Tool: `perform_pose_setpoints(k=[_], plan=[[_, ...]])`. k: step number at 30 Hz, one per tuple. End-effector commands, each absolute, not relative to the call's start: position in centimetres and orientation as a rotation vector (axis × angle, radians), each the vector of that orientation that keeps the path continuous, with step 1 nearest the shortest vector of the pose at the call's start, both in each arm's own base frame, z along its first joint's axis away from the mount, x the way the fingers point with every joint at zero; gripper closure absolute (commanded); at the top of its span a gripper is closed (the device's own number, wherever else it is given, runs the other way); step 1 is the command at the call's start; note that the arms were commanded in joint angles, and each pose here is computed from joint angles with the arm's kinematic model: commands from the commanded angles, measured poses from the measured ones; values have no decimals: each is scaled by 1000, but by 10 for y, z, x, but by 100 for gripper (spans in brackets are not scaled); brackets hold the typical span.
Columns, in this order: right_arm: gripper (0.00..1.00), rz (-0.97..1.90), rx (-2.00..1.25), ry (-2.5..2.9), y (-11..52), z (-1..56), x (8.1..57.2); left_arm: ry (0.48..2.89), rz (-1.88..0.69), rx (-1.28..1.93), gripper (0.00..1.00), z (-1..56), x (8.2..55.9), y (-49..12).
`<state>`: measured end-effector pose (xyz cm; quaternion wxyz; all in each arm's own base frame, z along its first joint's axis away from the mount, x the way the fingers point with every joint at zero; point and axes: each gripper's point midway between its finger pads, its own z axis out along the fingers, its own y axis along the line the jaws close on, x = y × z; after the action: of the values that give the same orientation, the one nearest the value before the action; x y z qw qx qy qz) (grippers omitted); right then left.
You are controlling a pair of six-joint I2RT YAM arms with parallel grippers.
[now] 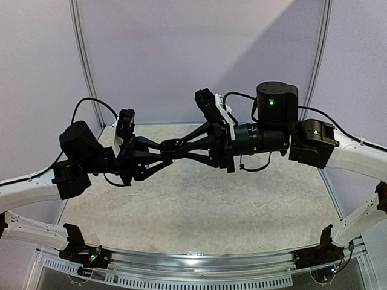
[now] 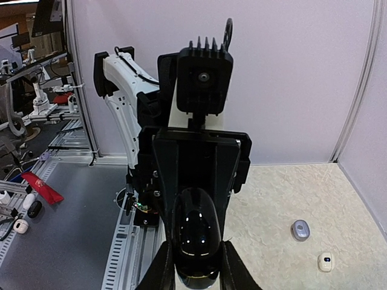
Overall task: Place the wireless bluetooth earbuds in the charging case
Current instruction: Pass from the right arm to the left, then open the charging case.
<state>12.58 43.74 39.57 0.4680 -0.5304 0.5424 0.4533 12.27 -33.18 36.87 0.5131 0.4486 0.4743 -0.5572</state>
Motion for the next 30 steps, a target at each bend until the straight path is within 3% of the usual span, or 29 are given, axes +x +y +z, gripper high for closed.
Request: perform_pose_setpoints(k=[1, 4, 8, 11, 14, 30], plan=[[100, 1097, -1284, 1340, 438, 393, 127, 1093, -1354, 1090, 84, 380, 115, -332], [100, 1091, -1290, 1342, 440, 391, 128, 1084, -1349, 1094, 99, 381, 114, -332], [98, 1080, -1286, 1342, 440, 391, 130, 1090, -1333, 1079, 100, 380, 118, -332], [66, 1034, -1225, 1412, 439, 386, 142, 1088, -1299, 1088, 100, 376, 121, -332], [53, 976, -1162, 1479, 437, 385, 157, 1056, -1219, 1128, 100, 371, 122, -332], [58, 958, -1136, 1506, 446, 381, 166, 979, -992, 1322, 100, 341, 121, -334]])
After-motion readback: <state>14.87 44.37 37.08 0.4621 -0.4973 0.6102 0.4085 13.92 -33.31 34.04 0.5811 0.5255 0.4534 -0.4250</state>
